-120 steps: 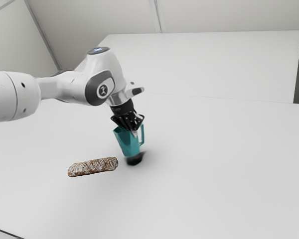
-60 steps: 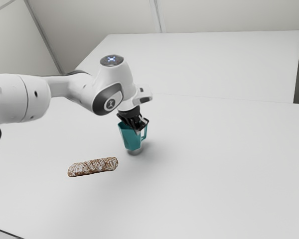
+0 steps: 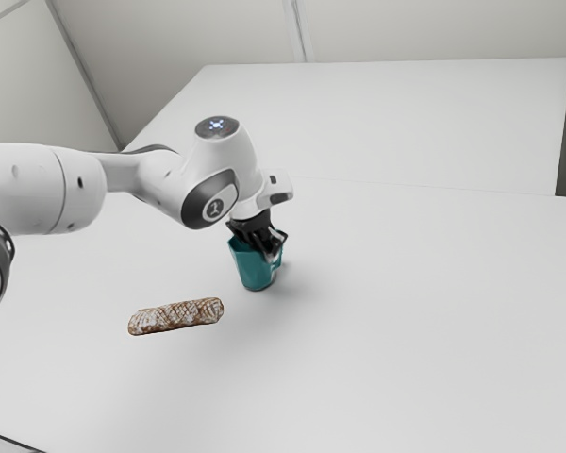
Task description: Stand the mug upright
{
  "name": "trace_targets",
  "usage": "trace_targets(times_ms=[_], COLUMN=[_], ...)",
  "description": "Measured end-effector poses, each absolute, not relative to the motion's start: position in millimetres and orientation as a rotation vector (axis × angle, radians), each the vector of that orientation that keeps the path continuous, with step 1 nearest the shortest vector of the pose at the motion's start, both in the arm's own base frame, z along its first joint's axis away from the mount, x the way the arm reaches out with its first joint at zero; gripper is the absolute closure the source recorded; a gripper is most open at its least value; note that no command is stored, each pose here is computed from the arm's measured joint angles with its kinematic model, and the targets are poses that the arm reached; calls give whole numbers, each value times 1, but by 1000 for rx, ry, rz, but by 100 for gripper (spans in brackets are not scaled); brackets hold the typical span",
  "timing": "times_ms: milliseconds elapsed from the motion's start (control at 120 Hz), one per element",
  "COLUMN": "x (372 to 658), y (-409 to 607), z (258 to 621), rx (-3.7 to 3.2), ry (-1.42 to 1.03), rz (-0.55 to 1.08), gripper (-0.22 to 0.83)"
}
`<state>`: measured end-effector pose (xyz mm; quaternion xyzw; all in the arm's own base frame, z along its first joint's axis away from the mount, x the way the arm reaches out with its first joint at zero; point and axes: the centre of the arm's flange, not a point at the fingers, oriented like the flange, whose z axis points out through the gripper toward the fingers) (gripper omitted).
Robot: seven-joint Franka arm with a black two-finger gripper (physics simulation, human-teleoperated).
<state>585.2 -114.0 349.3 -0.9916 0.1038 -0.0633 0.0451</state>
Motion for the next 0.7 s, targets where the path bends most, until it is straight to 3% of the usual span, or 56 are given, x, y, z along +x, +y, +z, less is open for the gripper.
trace_targets(times_ms=[133,267,458,700], x=[584,579,571,586], y=[-114,-115,-124,-124], z=[368,398,453,542], rx=[-3026,-3014,-3006,-3037], ry=[308,308,308,232], rz=[-230,-285,-393,-437], gripper=[35,19,8,2])
